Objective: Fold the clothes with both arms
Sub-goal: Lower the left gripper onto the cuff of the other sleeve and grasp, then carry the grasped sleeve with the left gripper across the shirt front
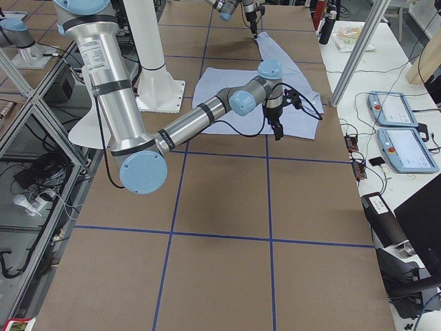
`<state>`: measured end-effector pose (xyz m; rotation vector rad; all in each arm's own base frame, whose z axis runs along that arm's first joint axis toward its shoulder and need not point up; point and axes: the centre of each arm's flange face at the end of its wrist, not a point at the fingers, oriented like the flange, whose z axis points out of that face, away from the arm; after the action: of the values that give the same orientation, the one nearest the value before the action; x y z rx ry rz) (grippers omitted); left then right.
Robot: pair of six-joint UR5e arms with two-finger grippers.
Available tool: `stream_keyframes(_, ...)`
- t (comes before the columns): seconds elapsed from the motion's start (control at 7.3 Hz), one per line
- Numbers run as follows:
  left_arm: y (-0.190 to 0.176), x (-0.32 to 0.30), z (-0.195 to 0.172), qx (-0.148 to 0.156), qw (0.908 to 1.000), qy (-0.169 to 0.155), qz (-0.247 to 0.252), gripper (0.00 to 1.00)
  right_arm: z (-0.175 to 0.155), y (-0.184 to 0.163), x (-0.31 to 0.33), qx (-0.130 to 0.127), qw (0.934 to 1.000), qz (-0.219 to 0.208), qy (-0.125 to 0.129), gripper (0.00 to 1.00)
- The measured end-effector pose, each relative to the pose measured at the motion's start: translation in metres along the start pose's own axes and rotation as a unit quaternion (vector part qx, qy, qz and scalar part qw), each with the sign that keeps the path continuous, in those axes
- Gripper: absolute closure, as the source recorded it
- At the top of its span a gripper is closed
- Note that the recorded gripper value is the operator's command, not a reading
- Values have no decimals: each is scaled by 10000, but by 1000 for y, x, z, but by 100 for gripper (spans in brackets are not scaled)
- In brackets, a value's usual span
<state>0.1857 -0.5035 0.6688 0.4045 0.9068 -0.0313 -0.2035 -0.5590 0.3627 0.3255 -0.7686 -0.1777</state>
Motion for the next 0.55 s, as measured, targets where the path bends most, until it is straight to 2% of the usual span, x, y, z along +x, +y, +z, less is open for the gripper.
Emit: stream_keyframes(0.55,-16,32,-23,-130,9986,484,189,100,-2,-1,-2,30,10000,80,-22,0)
